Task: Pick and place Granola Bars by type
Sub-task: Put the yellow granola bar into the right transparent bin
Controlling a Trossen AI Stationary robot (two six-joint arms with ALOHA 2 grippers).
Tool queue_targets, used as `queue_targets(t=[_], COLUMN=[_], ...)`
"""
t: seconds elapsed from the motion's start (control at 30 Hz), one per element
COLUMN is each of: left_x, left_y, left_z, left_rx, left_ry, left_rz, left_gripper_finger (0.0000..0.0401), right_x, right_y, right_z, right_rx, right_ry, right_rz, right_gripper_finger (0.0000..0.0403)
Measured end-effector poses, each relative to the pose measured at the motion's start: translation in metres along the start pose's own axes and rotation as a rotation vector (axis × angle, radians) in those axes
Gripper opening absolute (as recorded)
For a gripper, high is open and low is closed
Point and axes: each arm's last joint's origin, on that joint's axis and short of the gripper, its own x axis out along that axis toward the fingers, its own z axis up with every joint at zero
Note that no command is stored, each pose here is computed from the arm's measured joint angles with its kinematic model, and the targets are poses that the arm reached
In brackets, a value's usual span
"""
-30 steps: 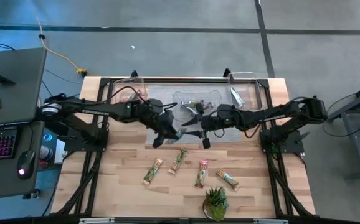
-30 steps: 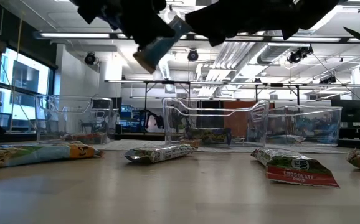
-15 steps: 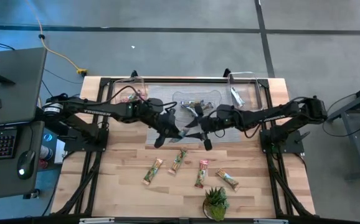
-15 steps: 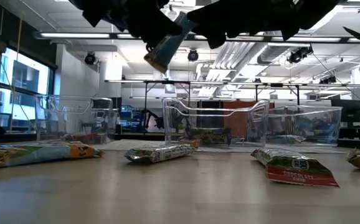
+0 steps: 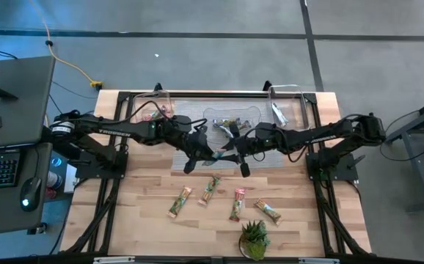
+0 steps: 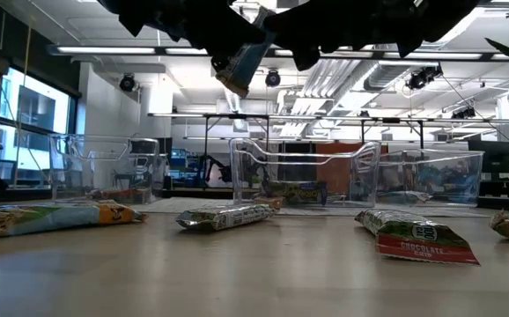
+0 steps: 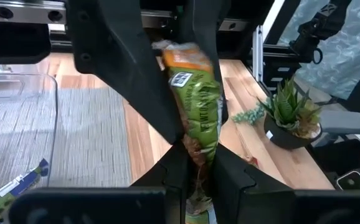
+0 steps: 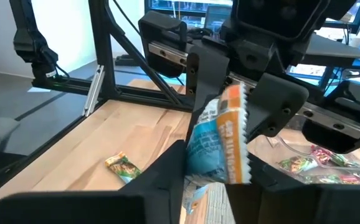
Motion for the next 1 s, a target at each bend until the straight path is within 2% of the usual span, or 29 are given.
queue_targets(t=[0.23,0.43,0.67,0.87,1.0], left_x=[0.000,0.000,0.000,-0.001,-0.003], left_y=[0.000,0.001,0.003,0.007,0.011], left_z=[0.000,-0.001,-0.002,-0.004,-0.009], left_rx=[0.006,0.009,0.010,0.006,0.002], left_ry=[0.002,0.013,0.023,0.038,0.091], left_rz=[0.009,0.048,0.093,0.264,0.400], left_gripper_finger=[0.0041,0.0044,0.0097,0.0153,0.0182], right_x=[0.000,0.000,0.000,-0.001,-0.002], right_y=[0.000,0.000,-0.002,-0.004,-0.006], right_z=[0.000,0.000,-0.005,-0.012,-0.017], right_rx=[-0.008,-0.007,0.007,0.021,0.023], right_ry=[0.001,0.005,0.052,0.127,0.191], right_rz=[0.000,-0.004,-0.068,-0.145,-0.254], right_gripper_finger=[0.0040,0.0038,0.0033,0.0025,0.0031])
